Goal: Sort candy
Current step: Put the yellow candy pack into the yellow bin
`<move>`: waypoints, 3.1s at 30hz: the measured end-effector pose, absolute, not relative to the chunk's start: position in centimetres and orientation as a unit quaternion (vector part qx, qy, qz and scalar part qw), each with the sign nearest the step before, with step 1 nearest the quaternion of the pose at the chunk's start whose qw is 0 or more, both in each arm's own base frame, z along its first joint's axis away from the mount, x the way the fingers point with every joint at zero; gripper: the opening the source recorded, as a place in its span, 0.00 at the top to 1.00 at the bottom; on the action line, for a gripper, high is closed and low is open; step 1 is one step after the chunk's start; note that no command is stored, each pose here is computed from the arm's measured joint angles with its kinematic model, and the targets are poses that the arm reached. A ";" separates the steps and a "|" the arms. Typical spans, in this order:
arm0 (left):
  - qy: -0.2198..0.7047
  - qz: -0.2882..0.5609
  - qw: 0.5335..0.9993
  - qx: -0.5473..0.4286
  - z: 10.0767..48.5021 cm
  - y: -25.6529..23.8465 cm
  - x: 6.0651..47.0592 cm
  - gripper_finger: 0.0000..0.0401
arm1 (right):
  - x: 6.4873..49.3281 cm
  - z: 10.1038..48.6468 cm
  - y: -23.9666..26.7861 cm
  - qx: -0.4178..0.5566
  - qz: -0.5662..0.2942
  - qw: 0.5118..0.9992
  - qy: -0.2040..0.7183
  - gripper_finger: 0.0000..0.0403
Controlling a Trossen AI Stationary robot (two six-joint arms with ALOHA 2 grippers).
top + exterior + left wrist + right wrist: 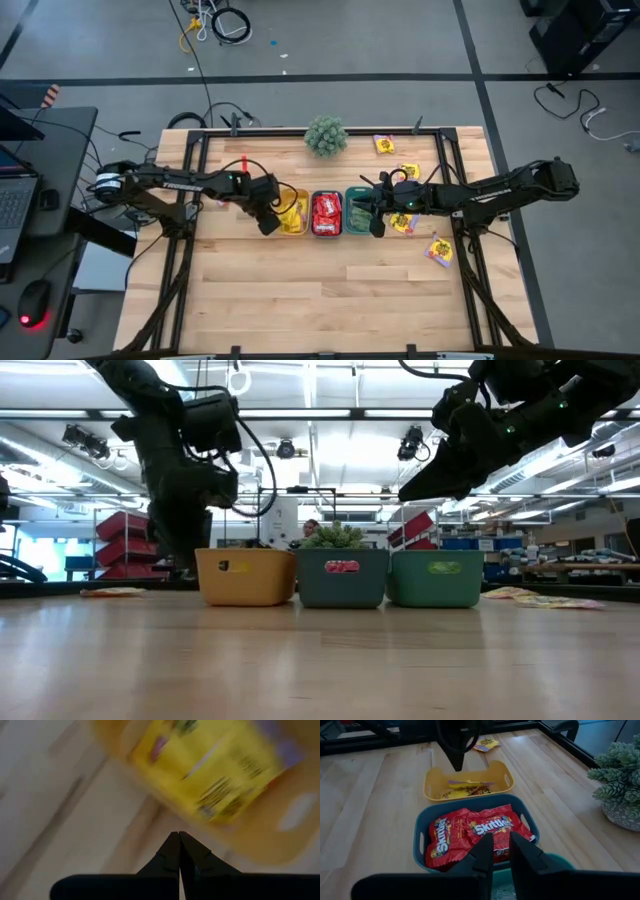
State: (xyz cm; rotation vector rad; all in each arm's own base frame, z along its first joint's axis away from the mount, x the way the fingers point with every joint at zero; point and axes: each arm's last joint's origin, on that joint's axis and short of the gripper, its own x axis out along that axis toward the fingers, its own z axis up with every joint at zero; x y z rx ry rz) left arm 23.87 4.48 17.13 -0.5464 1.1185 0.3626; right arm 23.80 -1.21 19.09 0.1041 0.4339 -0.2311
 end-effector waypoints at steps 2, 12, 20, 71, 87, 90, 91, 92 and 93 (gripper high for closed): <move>0.543 0.188 0.785 -0.231 17.4 4.5 23.2 1.00 | 23.8 19.1 -1.2 0.052 -0.114 0.969 0.215 0.88; 0.586 0.277 0.742 -0.171 21.2 5.1 18.1 1.00 | 23.8 19.1 -1.2 0.051 -0.114 0.969 0.215 0.86; 0.657 0.305 0.672 -0.155 17.8 5.6 16.1 0.90 | 23.8 19.2 -1.2 0.048 -0.113 0.970 0.210 0.76; 0.640 0.307 0.702 -0.064 20.1 8.0 23.6 1.00 | 23.8 19.1 -1.2 0.036 -0.116 0.969 0.215 0.73; 0.632 0.269 0.726 -0.031 22.3 8.1 24.7 1.00 | 23.8 19.1 -1.2 0.036 -0.116 0.969 0.216 0.74; 0.628 0.259 0.733 -0.024 23.7 8.2 25.1 1.00 | 23.8 19.1 -1.2 0.036 -0.116 0.969 0.216 0.74; 0.625 0.258 0.736 -0.022 24.1 8.3 25.3 1.00 | 23.8 19.1 -1.2 0.036 -0.116 0.969 0.216 0.74; 0.623 0.257 0.738 -0.020 24.6 8.3 25.4 1.00 | 23.8 19.1 -1.2 0.037 -0.116 0.969 0.215 0.75; 0.621 0.257 0.740 -0.019 25.0 8.3 25.5 1.00 | 23.8 19.1 -1.2 0.037 -0.116 0.969 0.215 0.75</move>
